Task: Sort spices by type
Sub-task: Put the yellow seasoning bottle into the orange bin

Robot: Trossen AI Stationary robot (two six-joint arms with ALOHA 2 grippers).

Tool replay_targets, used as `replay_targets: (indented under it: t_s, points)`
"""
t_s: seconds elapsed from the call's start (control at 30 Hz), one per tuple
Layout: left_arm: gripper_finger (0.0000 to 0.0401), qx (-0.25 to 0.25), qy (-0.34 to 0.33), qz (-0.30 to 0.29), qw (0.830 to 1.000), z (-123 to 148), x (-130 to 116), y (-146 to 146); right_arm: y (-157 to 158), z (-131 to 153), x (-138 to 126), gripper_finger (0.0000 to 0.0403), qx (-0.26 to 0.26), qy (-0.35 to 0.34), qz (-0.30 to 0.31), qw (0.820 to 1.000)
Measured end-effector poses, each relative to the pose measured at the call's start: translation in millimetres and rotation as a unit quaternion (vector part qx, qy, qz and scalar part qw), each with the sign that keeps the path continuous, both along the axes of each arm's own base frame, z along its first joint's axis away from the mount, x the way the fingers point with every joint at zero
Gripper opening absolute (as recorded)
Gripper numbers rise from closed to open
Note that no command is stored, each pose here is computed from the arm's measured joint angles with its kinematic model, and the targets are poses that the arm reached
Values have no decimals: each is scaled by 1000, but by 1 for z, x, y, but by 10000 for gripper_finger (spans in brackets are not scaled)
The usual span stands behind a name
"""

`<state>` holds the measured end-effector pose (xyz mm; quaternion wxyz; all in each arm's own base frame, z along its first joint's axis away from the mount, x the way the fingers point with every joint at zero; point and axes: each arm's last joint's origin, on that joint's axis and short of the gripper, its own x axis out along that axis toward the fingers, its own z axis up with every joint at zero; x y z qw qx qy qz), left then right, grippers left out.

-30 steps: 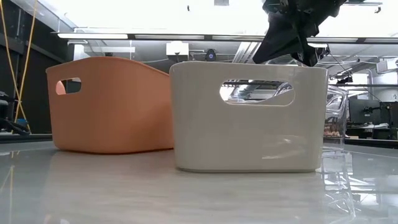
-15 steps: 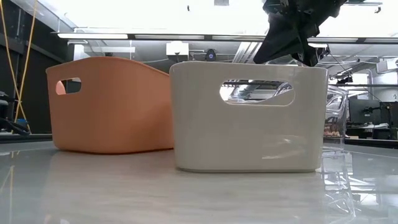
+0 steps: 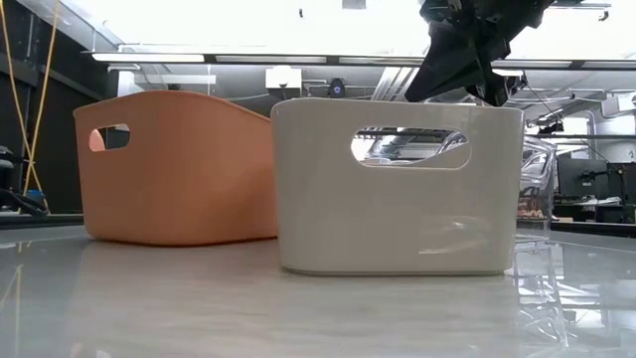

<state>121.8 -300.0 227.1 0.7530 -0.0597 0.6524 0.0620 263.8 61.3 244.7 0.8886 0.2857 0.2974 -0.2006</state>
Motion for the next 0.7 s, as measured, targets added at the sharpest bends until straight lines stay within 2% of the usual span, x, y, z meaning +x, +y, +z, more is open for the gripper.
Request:
replay_targets:
  t_s: [0.13,0.27,0.37,0.53,0.63,0.7]
  points:
    - [343,4,2,0,1000,-4,1,-2,0,0,0,1,0,0,0,1000]
    - [318,9,4,0,1000,-7,1,-3,0,0,0,1,0,0,0,1000]
    - [281,11,2,1,1000,-7,1,-3,0,0,0,1,0,0,0,1000]
    - [194,10,1,10,1000,-6,1,-2,0,0,0,1,0,0,0,1000]
    - [191,-4,8,16,1000,0,-1,0,0,0,0,1,0,0,0,1000]
    - [191,-31,22,10,999,12,-4,5,0,0,0,1,0,0,0,1000]
